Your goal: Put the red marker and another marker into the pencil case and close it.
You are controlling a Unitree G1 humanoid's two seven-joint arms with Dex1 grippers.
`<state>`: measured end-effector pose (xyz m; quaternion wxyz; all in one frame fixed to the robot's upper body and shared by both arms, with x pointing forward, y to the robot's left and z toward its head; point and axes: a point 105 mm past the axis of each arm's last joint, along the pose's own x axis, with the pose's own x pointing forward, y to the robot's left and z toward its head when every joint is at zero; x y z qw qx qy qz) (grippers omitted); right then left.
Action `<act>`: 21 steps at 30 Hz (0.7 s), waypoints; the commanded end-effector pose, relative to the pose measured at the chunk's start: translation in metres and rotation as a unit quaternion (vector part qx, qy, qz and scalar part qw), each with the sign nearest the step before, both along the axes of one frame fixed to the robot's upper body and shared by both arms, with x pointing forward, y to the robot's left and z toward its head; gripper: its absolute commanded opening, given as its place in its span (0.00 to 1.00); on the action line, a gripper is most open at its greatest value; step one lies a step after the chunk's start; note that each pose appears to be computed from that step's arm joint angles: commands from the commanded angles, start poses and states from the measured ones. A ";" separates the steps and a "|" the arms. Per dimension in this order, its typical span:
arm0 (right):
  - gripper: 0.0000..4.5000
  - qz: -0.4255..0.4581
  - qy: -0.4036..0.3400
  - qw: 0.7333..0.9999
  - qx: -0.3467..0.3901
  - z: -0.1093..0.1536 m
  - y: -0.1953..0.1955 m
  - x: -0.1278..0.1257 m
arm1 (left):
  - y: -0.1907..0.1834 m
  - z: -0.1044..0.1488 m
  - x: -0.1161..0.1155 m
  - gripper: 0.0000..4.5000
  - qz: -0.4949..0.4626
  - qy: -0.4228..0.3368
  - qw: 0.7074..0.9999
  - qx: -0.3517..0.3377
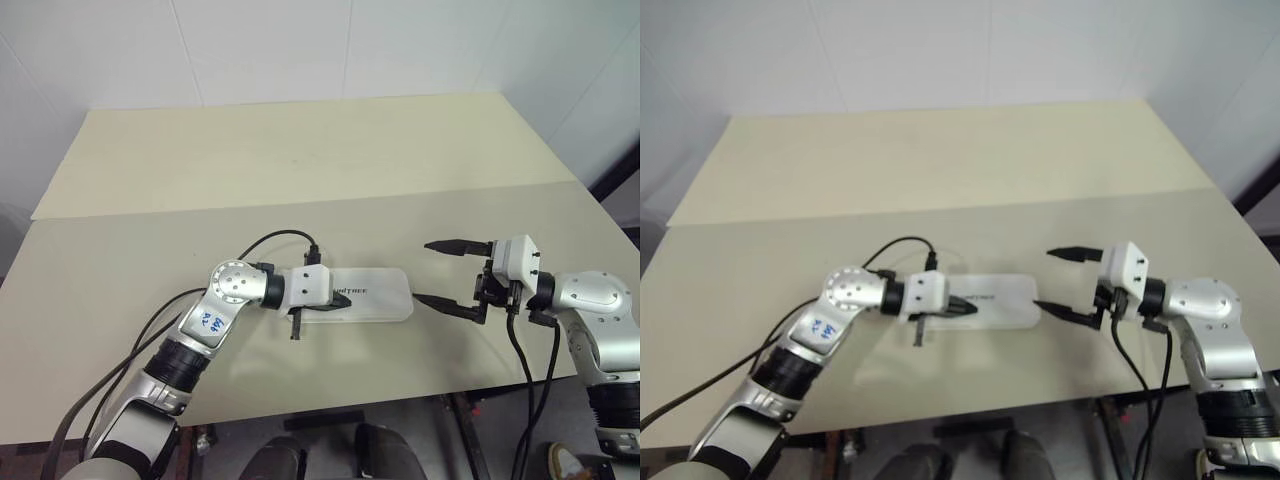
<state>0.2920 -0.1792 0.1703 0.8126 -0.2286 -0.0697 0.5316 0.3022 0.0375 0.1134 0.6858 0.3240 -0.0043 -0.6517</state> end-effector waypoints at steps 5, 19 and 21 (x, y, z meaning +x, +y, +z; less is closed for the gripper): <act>1.00 0.000 -0.017 1.000 0.022 0.006 0.001 0.000 | 0.013 0.010 -0.006 0.01 0.034 0.045 0.996 -0.074; 1.00 0.031 -0.002 0.999 0.018 -0.002 0.007 0.024 | 0.091 0.052 -0.013 0.10 0.127 0.029 0.973 -0.188; 1.00 0.035 -0.002 0.999 0.014 -0.002 0.006 0.026 | 0.101 0.058 -0.020 0.21 0.133 0.014 0.969 -0.209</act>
